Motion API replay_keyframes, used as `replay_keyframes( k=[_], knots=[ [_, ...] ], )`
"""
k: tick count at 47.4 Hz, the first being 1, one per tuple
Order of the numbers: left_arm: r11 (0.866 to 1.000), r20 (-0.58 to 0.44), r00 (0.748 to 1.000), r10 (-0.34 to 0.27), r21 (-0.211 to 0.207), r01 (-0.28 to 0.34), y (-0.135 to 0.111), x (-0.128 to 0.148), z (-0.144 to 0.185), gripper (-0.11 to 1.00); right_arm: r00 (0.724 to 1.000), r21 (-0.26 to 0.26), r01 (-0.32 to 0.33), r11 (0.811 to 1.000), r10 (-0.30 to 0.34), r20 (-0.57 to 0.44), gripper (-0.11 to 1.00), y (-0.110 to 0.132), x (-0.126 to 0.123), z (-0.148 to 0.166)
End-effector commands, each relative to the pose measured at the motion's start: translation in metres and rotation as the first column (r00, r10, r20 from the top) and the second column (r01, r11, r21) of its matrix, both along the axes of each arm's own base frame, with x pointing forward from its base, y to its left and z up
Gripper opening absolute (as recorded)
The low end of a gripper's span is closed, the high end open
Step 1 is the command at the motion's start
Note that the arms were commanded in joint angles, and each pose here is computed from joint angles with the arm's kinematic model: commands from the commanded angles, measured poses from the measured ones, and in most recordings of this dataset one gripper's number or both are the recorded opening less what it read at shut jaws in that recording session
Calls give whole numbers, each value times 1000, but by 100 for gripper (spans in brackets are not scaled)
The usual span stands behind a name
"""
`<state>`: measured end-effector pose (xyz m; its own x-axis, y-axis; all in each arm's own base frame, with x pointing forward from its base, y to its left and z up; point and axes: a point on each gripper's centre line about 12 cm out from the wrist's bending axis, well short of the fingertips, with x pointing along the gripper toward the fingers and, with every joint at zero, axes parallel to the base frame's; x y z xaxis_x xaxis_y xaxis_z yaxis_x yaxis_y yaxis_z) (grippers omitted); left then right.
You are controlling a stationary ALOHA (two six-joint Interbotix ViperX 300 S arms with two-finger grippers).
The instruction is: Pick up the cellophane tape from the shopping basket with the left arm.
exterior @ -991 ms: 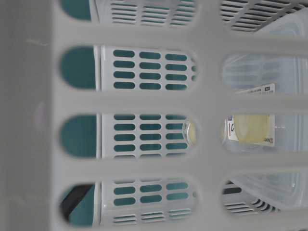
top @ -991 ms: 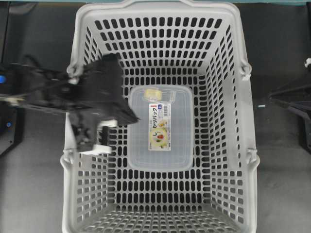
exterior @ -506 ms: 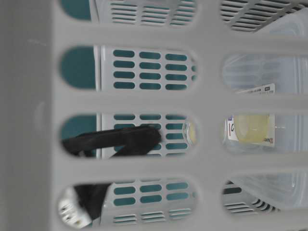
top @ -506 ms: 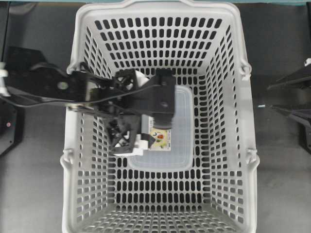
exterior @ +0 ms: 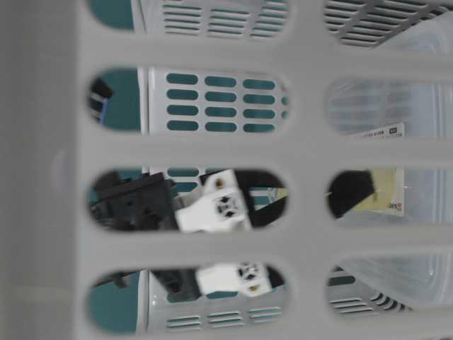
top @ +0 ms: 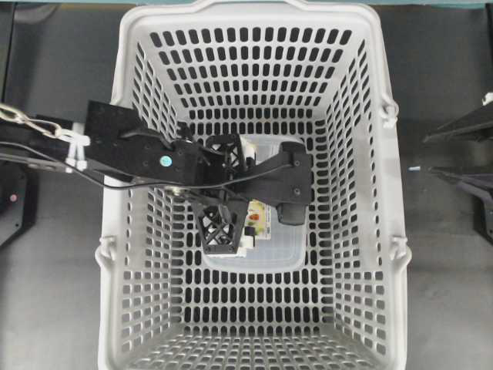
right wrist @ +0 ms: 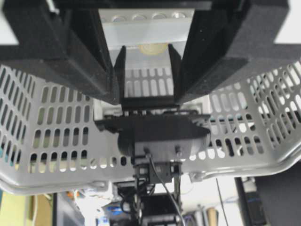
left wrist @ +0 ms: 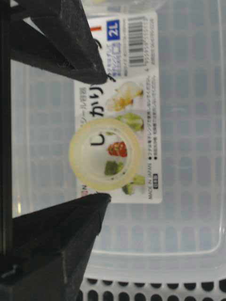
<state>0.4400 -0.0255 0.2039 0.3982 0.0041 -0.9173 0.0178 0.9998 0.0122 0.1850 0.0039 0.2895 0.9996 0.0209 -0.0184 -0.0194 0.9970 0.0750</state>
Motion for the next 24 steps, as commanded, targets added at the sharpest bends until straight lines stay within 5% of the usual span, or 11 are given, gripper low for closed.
replay_keyframes(
  k=[1,24],
  knots=[
    [1000,23,1000,-5,2,5,-1,5,3,90,1000,3,-1,1000,1,9,49,0,1,4],
    [999,11,999,-38,7,38,-11,6,-8,81,1000,3,-6,1000,6,3,50,1,1,1]
  ],
)
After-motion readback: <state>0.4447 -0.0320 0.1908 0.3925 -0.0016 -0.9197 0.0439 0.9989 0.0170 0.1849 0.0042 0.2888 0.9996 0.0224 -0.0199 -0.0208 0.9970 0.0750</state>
